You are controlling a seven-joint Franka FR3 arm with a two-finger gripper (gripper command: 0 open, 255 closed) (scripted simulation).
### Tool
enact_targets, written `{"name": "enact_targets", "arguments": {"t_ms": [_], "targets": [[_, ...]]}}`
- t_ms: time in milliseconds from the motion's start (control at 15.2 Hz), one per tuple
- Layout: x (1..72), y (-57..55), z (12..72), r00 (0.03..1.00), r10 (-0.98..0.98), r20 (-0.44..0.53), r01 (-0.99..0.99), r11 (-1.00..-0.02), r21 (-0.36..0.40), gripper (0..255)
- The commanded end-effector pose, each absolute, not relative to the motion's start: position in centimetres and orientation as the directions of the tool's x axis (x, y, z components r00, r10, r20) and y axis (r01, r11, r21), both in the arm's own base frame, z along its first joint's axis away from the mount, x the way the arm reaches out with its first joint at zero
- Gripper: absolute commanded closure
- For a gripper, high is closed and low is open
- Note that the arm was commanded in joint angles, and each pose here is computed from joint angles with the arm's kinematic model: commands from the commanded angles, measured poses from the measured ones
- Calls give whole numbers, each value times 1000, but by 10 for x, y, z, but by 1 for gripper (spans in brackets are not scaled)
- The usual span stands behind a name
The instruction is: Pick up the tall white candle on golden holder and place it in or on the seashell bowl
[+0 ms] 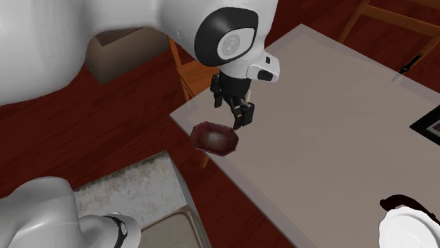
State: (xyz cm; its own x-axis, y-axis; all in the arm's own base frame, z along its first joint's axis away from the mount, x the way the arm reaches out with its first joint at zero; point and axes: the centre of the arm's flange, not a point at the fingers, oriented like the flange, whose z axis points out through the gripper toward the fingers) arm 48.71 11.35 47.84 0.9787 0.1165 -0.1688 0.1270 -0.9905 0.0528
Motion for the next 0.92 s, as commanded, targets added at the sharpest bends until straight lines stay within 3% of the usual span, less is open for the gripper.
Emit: {"name": "enact_targets", "arguments": {"t_ms": [0,858], "targets": [[506,129,472,979,120,-166,129,-991,44,0],[639,217,429,979,143,-144,143,-990,-10,0]]}}
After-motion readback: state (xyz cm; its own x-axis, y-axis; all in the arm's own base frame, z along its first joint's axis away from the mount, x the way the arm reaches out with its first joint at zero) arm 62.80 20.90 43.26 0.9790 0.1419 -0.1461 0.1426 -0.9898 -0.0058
